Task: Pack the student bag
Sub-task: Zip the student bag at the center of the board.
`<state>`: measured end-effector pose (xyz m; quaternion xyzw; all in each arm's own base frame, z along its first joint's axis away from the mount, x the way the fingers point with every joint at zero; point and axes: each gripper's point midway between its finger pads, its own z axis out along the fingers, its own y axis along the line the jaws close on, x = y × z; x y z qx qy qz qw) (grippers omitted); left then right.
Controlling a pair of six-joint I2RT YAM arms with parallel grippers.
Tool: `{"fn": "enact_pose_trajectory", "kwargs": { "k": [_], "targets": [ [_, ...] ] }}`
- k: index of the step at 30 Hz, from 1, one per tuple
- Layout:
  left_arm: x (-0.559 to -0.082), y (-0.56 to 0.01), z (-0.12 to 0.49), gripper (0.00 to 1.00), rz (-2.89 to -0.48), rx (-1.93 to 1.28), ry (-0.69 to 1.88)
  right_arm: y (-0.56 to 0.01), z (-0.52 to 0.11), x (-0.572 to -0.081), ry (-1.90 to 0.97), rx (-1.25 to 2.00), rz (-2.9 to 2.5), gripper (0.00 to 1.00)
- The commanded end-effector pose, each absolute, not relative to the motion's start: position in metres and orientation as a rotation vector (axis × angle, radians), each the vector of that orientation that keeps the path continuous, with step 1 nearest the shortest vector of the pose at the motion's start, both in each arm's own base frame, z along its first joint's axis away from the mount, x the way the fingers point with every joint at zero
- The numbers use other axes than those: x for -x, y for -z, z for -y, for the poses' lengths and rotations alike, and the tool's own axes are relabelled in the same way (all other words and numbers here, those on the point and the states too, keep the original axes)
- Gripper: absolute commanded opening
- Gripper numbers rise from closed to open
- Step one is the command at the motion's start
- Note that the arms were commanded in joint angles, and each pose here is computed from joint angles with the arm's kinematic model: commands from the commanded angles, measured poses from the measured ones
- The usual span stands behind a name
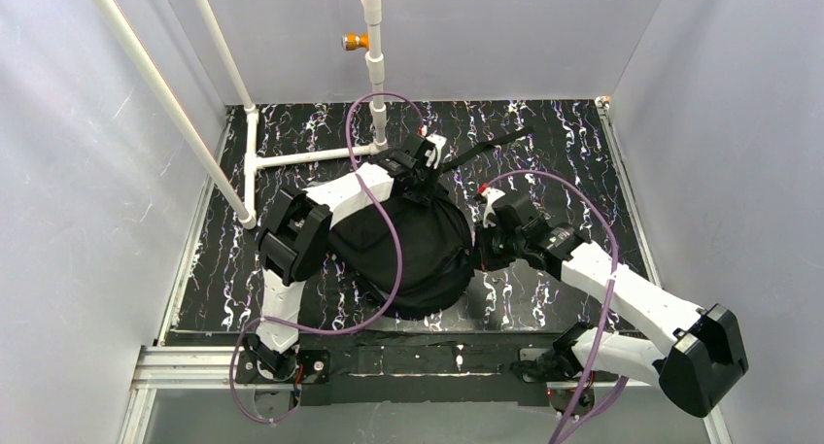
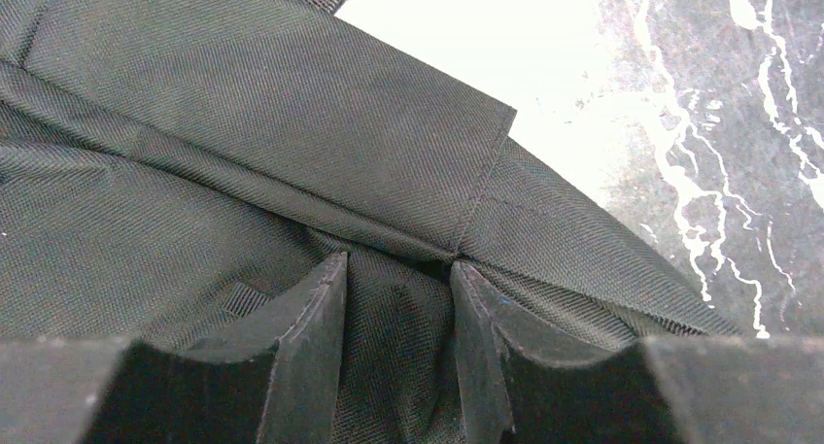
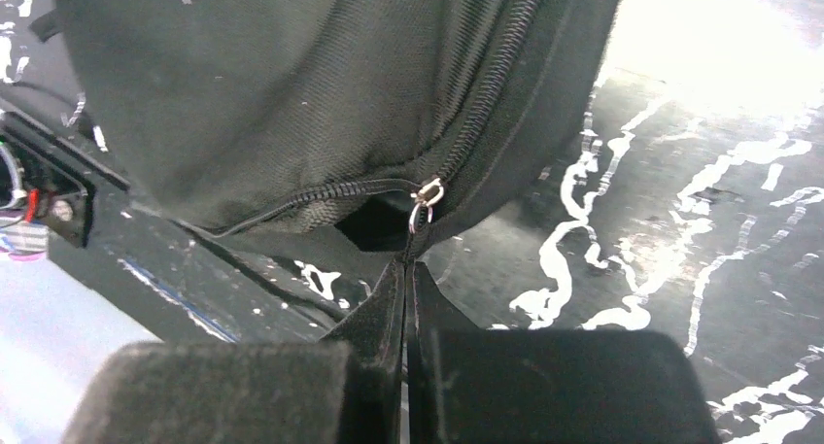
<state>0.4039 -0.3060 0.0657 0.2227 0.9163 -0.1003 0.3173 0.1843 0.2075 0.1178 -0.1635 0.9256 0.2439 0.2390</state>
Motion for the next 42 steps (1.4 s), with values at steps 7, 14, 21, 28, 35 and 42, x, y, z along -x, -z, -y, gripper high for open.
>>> {"fn": "enact_pose_trajectory", "kwargs": {
  "k": [7,14,21,28,35,42],
  "targets": [
    [-0.416,-0.097,0.299,0.40,-2.479,-0.433,0.418,-0.115,-0.250,-0.133,-0.855,0.561,-2.580,0.01],
    [-0.381,-0.179,0.297,0.64,-2.395,-0.378,0.768,-0.130,-0.236,-0.147,-0.749,0.505,-2.508,0.01],
    [-0.285,-0.195,0.296,0.71,-2.446,-0.475,1.146,-0.125,-0.188,-0.174,-0.306,0.502,-2.536,0.01],
    [-0.215,-0.202,0.305,0.68,-2.216,-0.570,1.198,-0.141,-0.236,-0.146,-0.683,0.746,-2.527,0.01],
    [-0.171,-0.210,0.324,0.56,-2.000,-0.672,1.120,-0.148,-0.243,-0.138,-0.757,0.731,-2.546,0.01],
    [-0.141,-0.193,0.352,0.56,-1.807,-0.843,0.932,-0.160,-0.257,-0.138,-0.869,0.409,-2.625,0.01]
  ]
}}
